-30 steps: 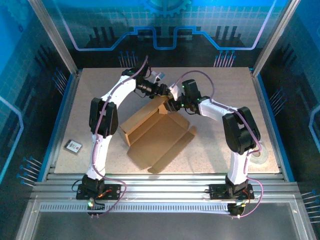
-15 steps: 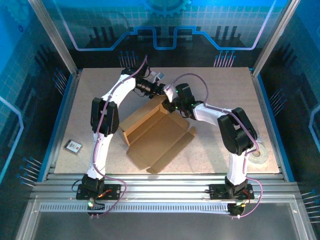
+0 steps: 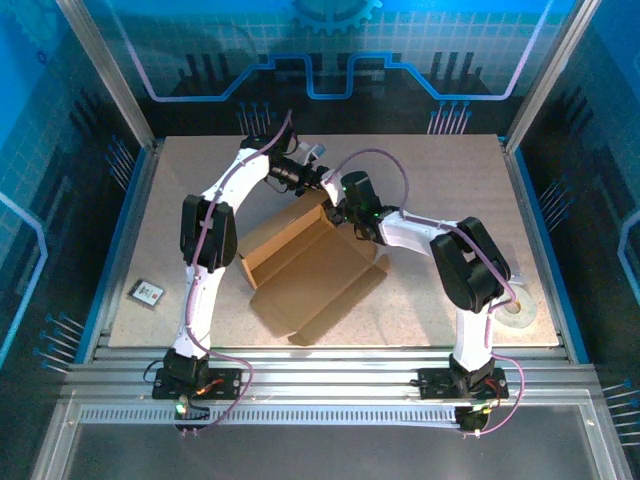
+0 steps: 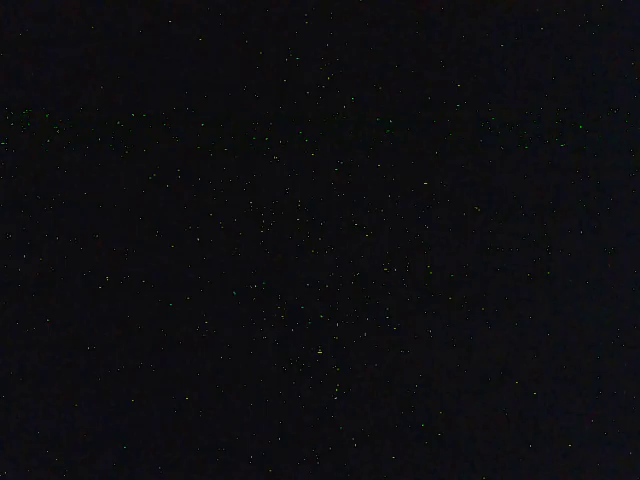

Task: Fold the paper box

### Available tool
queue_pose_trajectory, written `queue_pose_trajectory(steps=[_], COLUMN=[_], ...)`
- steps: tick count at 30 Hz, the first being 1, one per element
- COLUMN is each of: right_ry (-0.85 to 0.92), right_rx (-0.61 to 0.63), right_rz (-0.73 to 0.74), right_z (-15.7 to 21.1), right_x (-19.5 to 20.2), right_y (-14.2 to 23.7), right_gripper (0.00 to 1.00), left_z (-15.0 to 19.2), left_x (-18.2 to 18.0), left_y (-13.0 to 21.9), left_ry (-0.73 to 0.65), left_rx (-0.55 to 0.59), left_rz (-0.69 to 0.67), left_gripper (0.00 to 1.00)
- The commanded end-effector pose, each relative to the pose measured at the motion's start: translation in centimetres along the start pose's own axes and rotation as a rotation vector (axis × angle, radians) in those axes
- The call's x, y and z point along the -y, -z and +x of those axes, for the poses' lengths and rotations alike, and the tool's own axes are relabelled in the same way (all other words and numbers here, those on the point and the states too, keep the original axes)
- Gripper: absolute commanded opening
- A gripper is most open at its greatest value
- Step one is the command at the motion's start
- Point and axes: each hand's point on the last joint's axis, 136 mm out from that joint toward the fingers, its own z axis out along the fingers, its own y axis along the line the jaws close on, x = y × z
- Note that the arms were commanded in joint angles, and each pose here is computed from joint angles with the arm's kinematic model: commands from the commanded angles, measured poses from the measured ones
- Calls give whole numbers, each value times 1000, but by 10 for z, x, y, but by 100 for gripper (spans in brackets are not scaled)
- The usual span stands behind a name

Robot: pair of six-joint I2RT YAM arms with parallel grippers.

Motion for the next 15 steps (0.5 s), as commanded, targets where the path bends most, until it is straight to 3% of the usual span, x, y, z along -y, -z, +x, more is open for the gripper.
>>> queue_pose_trajectory(steps=[1,8,13,15], right_ry=[6,-76,-128,-161], right_rx=[-58,-57,-54,-44], right_rz=[6,-122,-125,-134], right_z=[27,26,34,37], right_x=[0,-19,-18,-19], right_y=[-9,7,34,47], right_gripper=[20,35,43,48], left_z=[11,-5,-13,-16], left_x=[23,25,25,30], left_y=[-3,10,22,28], left_ry=[-5,-17,-50,-77], left_rx=[-47,7,46,64], left_rz=[28,-19,-85,-102], left_gripper=[76,82,99,99])
